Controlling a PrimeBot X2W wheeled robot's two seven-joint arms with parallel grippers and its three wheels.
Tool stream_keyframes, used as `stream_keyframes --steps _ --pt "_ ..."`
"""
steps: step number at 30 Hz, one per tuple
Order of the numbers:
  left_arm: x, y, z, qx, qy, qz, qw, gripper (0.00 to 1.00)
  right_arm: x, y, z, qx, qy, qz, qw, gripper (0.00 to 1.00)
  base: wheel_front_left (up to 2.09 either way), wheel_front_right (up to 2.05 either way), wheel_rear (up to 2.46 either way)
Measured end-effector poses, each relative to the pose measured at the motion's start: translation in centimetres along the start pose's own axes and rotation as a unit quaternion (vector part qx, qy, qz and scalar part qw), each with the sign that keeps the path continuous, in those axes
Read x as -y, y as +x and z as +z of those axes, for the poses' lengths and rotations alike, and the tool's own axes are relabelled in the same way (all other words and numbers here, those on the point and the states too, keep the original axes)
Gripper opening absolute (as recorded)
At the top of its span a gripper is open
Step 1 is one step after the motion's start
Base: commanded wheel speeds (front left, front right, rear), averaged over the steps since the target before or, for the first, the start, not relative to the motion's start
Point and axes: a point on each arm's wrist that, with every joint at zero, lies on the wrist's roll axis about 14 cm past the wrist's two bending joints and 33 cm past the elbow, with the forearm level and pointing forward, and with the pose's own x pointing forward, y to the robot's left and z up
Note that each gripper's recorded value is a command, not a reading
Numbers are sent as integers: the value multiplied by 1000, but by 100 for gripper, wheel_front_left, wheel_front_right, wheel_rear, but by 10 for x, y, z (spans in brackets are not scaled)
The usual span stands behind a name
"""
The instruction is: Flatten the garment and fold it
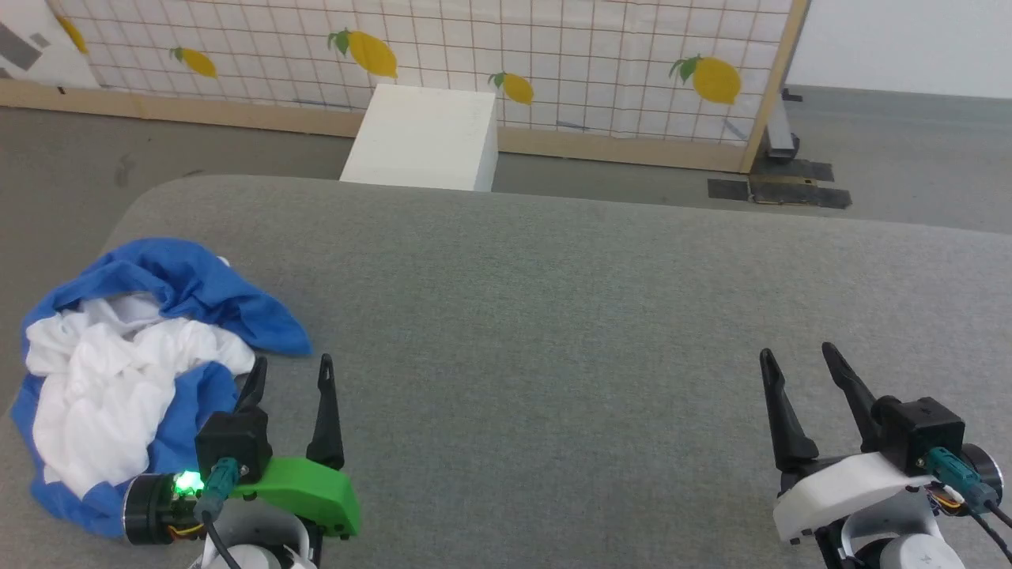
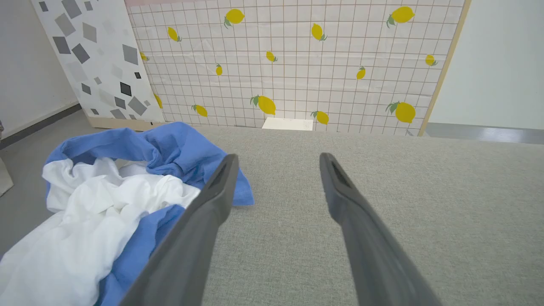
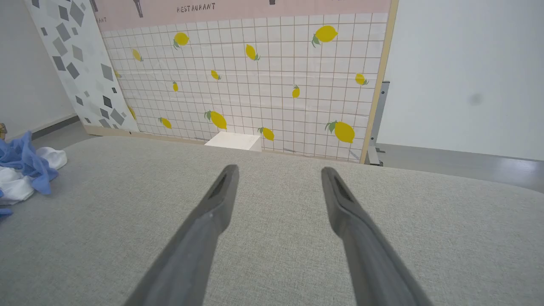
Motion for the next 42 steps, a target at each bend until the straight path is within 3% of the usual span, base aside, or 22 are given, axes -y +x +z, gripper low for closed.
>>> stream_keyframes --steps 42 --pt "-77 -56 -4 14 -11 135 991 100 -77 32 -19 -5 52 110 993 100 0 0 0"
